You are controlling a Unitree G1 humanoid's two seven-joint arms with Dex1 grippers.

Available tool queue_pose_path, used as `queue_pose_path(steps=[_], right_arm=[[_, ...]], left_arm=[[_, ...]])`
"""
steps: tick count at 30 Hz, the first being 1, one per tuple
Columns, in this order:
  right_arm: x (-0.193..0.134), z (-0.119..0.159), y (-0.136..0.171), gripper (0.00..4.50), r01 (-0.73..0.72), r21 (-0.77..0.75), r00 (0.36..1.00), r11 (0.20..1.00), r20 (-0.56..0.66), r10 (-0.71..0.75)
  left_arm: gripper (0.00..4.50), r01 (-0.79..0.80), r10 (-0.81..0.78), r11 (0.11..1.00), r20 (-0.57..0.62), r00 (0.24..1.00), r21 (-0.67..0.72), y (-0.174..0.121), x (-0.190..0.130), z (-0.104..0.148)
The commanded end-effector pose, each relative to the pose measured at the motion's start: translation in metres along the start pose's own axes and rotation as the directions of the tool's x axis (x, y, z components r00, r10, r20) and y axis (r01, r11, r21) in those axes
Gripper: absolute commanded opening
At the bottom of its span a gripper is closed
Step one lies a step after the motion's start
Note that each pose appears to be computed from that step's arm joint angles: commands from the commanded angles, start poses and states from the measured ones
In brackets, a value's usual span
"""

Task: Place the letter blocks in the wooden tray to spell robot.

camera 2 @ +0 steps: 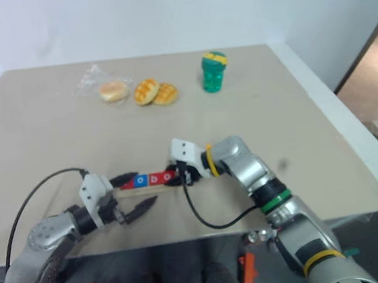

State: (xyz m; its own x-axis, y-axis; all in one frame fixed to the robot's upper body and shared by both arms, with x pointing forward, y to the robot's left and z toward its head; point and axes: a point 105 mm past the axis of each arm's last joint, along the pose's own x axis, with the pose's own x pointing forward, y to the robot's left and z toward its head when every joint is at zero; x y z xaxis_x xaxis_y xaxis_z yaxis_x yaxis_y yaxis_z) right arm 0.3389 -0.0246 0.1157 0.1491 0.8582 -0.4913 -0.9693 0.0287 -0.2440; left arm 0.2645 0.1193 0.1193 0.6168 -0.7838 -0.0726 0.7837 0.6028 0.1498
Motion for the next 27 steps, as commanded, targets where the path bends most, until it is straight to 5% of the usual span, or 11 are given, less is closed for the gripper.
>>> queue_pose_path(steps=[1, 10, 11, 17, 24, 27], right_arm=[[0.0005, 0.0083, -0.006, 1.24, 0.006, -0.032, 1.0, 0.999, 0.007, -0.006], [0.0016, 0.0049, -0.0073, 1.24, -0.009, -0.015, 1.0, 1.0, -0.004, 0.009], [0.0015, 0.0052, -0.0063, 1.74, -0.015, -0.012, 1.0, 1.0, -0.003, 0.015], [0.0025, 0.0085, -0.0038, 1.74, -0.023, 0.01, 1.0, 1.0, 0.012, 0.023], [-0.0002, 0.0121, -0.0078, 4.14, -0.011, 0.021, 1.0, 1.0, 0.022, 0.01], [0.0006, 0.0111, -0.008, 4.38, -0.007, 0.02, 1.0, 1.0, 0.018, 0.007]], left_arm=[[4.5, -0.006, 0.005, 0.999, 0.031, 1.0, 0.032, -0.0007, -0.0023, 0.011], [4.5, -0.019, 0.018, 0.999, 0.024, 1.0, 0.029, -0.0014, -0.0045, 0.0086], [4.5, -0.019, 0.019, 0.999, 0.023, 1.0, 0.028, -0.0014, -0.0046, 0.0081], [4.5, -0.016, 0.015, 1.0, 0.021, 1.0, 0.026, -0.002, -0.0028, 0.0069], [4.5, -0.011, 0.01, 1.0, 0.018, 1.0, 0.028, -0.0021, -0.0025, 0.0064], [4.5, -0.011, 0.01, 1.0, 0.016, 1.0, 0.029, -0.0019, -0.0025, 0.0061]])
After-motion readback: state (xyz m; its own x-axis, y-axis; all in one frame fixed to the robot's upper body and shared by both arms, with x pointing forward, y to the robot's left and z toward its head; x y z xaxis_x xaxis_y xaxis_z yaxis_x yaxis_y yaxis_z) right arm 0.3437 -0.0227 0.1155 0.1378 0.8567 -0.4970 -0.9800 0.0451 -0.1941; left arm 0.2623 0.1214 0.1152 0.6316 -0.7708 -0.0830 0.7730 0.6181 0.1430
